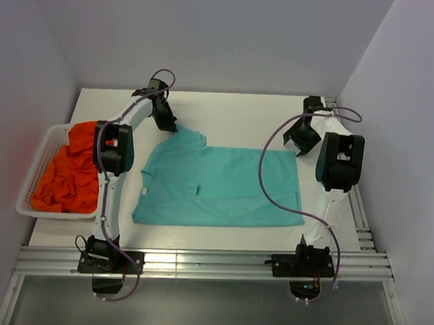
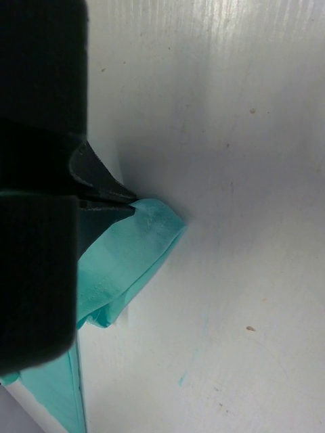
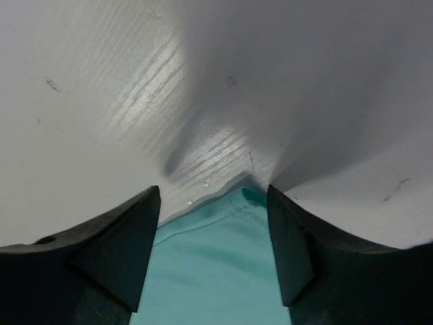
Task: Fold and stack the t-shirts
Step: Fold the tshirt
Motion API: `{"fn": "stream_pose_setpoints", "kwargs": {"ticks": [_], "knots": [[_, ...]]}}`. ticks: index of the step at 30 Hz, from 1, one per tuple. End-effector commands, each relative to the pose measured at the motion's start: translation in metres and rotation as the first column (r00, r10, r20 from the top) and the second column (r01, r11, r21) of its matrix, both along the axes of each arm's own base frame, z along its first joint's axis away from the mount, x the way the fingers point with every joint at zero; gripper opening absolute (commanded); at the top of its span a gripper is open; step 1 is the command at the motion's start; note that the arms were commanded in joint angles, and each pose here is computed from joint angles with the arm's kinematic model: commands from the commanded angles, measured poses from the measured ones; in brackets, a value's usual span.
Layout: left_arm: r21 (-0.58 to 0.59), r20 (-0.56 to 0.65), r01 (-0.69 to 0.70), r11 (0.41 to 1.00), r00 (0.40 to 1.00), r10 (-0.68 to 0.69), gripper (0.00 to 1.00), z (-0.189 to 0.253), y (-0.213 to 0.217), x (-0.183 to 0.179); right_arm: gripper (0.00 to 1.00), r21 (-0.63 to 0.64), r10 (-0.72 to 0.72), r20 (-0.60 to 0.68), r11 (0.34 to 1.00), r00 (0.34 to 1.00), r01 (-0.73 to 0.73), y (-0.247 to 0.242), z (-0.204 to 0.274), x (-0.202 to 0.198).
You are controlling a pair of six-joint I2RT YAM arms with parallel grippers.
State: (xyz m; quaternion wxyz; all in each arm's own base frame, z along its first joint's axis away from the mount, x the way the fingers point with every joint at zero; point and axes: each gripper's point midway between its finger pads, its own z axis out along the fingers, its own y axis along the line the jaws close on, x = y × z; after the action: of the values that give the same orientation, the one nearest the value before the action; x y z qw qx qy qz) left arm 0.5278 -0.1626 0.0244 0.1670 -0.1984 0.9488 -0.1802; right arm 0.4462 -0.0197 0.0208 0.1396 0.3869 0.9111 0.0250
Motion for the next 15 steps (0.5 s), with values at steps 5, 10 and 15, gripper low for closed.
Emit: {"fn": "stream_pose_setpoints", "kwargs": {"ticks": [5, 10, 15], "knots": [[0.051, -0.091, -0.003, 0.999, 0.996, 0.007, 0.0, -0.012, 0.011, -0.026, 0.49, -0.001, -0.025, 0.002, 1.0, 1.0, 0.025, -0.001, -0.001, 0.007], [0.051, -0.087, -0.009, 0.999, 0.996, 0.014, 0.0, -0.012, 0.011, -0.024, 0.36, -0.013, -0.021, -0.007, 1.0, 1.0, 0.02, -0.002, -0.002, 0.005], [0.048, -0.092, -0.016, 0.999, 0.996, 0.02, 0.0, -0.014, 0.012, -0.024, 0.02, -0.021, -0.01, -0.026, 1.0, 1.0, 0.01, -0.004, -0.005, 0.002]]}}
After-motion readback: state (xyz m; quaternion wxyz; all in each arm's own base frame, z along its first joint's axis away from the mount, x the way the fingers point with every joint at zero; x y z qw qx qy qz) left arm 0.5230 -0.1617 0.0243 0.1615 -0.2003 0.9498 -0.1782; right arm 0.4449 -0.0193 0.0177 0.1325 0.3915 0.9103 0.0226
